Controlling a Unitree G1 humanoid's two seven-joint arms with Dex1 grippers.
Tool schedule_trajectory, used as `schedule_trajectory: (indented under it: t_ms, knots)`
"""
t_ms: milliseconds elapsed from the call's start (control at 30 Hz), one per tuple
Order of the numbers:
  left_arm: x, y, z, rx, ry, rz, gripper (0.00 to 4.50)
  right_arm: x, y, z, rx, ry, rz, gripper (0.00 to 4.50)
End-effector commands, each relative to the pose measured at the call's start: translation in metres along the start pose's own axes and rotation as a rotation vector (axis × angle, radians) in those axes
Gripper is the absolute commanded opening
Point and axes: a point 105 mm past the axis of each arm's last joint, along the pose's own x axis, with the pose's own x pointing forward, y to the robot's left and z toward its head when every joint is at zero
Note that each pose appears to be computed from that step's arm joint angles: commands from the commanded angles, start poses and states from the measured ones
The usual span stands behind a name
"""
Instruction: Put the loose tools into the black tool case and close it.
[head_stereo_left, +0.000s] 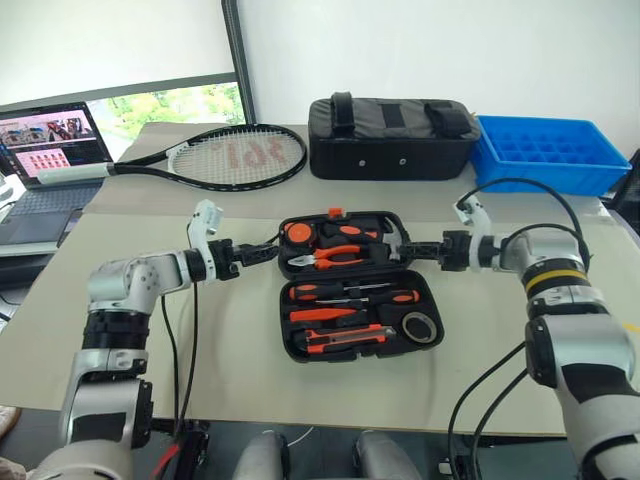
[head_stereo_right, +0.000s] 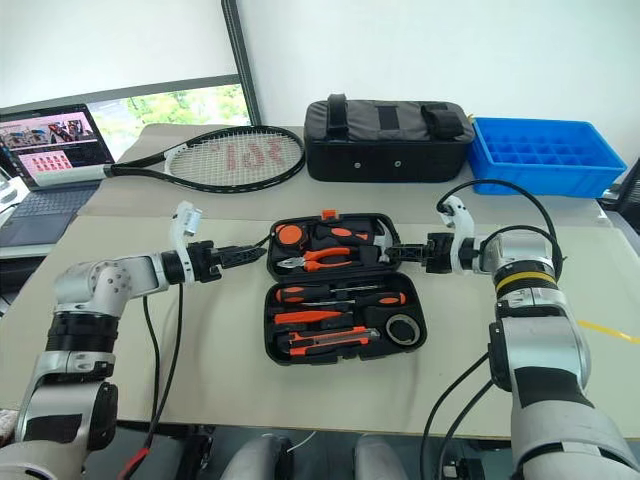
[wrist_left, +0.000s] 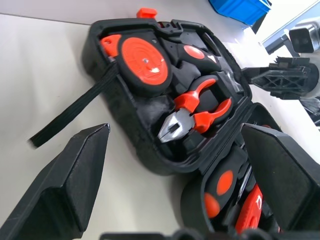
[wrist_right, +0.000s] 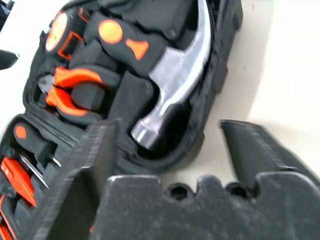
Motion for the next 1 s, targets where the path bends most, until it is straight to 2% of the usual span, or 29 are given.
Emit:
schedule_trajectory:
  t_ms: [33,233,600,667,700,1000]
  knots:
    - [0.004,-0.002,0.005,0.005,0.002,-0.012,4.5,-0.001,0.006,0.019,-0.02,-0.074,0.015,2.15]
    - [0.009,0.004,0.009,-0.024,-0.008,-0.006,4.5,0.002,0.005,0.016,-0.017,-0.074,0.015,0.02]
    - [0.02,0.01,0.014,-0.072,-0.04,0.013,4.5,0.003,0.005,0.017,-0.026,-0.081,0.012,0.02]
    - [0.022,0.011,0.01,-0.076,-0.031,0.017,3.98,0.002,0.005,0.017,-0.026,-0.081,0.012,0.0]
    - [0.022,0.011,0.009,-0.079,-0.028,0.019,3.87,0.002,0.004,0.017,-0.026,-0.081,0.012,0.0]
    - [0.032,0.011,0.0,-0.073,-0.005,0.02,0.58,0.001,0.005,0.016,-0.033,-0.08,0.017,0.0]
